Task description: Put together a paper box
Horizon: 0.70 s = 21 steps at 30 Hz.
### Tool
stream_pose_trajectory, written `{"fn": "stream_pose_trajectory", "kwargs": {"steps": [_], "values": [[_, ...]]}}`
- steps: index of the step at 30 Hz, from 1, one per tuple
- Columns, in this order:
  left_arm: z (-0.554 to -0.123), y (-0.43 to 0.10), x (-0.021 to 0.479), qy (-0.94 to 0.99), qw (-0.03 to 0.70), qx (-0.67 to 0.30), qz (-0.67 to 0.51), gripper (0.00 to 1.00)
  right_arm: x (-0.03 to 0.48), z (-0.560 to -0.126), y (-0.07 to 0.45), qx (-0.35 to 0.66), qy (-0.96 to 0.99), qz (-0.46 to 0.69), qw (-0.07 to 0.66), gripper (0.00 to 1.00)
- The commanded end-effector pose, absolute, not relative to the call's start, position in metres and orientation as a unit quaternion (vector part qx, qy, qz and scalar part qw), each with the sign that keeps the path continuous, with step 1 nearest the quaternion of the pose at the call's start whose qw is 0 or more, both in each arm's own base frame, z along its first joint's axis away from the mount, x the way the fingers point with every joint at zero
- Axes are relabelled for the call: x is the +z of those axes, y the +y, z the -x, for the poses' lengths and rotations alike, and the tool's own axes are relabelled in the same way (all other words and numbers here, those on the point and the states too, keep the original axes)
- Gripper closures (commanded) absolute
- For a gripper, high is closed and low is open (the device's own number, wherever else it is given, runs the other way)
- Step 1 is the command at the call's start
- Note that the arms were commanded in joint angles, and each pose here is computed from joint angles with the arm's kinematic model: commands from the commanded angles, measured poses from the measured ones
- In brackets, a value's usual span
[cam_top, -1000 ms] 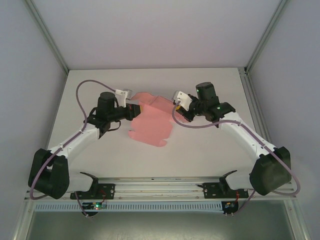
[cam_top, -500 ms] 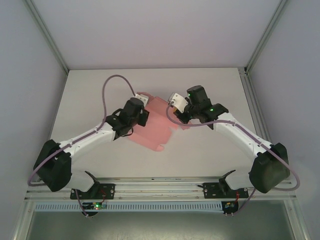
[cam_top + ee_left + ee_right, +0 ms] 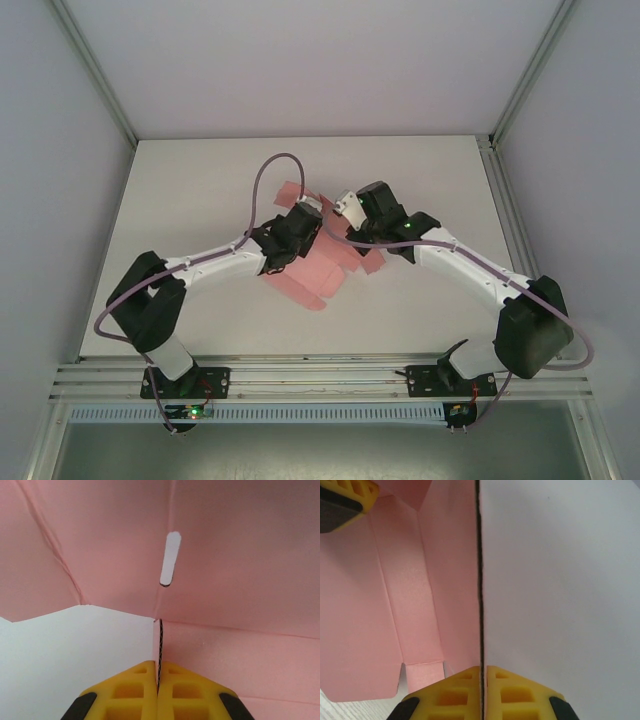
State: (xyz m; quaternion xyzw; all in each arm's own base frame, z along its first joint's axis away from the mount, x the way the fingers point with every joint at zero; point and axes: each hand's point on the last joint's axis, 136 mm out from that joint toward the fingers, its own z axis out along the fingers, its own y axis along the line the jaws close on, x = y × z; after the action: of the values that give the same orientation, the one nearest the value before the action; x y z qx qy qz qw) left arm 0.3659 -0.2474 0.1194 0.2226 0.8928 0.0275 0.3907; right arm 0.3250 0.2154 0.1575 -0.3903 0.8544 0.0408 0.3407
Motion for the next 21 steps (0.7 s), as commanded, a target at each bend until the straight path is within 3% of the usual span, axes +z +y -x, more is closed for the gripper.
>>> {"fn": "stream_pose_trajectory", "kwargs": {"steps": [1, 9, 14, 18, 21], "values": [[-0.36, -0.282, 0.123, 0.892, 0.392, -0.022, -0.223, 0.99, 0.171, -0.333, 0.233, 0.063, 0.84, 0.377, 0.385, 1.0], [-0.36, -0.281, 0.117, 0.907, 0.374, -0.027, -0.19, 0.94, 0.162, -0.332, 0.228, 0.011, 0.817, 0.425, 0.39, 1.0], [-0.356, -0.261, 0.104, 0.928, 0.339, -0.064, -0.143, 0.71, 0.148, -0.326, 0.232, -0.039, 0.771, 0.509, 0.381, 1.0], [-0.347, -0.238, 0.098, 0.941, 0.309, -0.091, -0.103, 0.62, 0.137, -0.331, 0.24, -0.057, 0.74, 0.558, 0.37, 1.0], [-0.336, -0.226, 0.103, 0.945, 0.291, -0.122, -0.084, 0.46, 0.131, -0.339, 0.24, -0.095, 0.713, 0.598, 0.354, 1.0]]}}
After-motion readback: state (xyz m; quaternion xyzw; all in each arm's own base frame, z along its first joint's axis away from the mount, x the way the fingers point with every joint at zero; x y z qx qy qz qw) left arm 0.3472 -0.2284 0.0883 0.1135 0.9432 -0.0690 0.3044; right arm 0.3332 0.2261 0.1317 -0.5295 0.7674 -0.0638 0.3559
